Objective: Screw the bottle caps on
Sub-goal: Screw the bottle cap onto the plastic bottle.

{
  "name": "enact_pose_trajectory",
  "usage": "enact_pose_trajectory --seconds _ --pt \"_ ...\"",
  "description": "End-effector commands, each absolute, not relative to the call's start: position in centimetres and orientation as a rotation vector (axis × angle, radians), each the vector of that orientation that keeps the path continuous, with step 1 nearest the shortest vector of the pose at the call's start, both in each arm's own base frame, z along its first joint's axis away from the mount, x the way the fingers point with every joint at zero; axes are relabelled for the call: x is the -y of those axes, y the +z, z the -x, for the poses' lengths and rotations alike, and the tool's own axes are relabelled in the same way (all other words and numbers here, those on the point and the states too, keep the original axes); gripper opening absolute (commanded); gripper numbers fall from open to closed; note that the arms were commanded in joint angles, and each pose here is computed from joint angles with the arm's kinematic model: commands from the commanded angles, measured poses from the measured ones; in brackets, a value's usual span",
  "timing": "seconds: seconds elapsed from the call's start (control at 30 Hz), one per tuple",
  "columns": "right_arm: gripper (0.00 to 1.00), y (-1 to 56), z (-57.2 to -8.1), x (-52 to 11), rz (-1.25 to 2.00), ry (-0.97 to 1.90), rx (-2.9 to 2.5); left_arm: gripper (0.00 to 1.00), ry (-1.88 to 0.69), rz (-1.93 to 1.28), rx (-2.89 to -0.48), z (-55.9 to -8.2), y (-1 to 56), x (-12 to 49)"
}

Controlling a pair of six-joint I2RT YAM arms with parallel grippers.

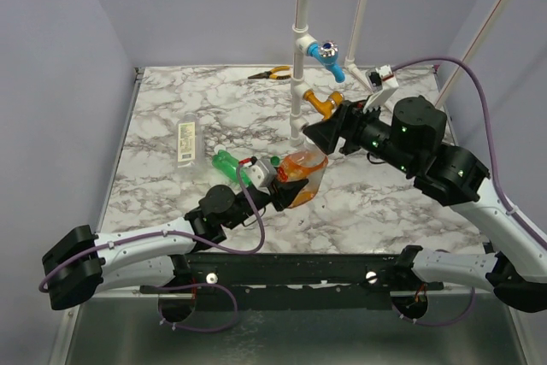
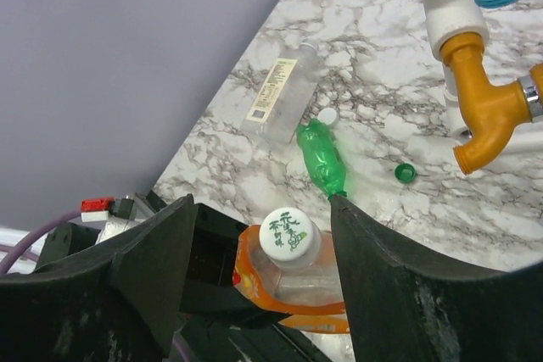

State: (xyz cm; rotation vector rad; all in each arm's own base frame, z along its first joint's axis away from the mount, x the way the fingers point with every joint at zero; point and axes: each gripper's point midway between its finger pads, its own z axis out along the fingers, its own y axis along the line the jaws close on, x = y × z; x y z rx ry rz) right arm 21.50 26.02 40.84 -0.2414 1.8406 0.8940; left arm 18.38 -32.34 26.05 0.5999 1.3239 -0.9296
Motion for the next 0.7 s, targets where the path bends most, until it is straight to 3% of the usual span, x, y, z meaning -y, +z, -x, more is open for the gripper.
enact_pose_trajectory --seconds 0.0,0.67 --pt "0.68 41.1 -21.7 -27.0 0.317 0.893 -1.786 0.0 -1.027 -0.598 -1.28 -17.0 27.7 32.6" --pt "0.7 39.8 -21.3 -30.7 0.385 0.935 -1.78 0.0 -1.068 -0.597 -1.247 -16.7 29.5 33.1"
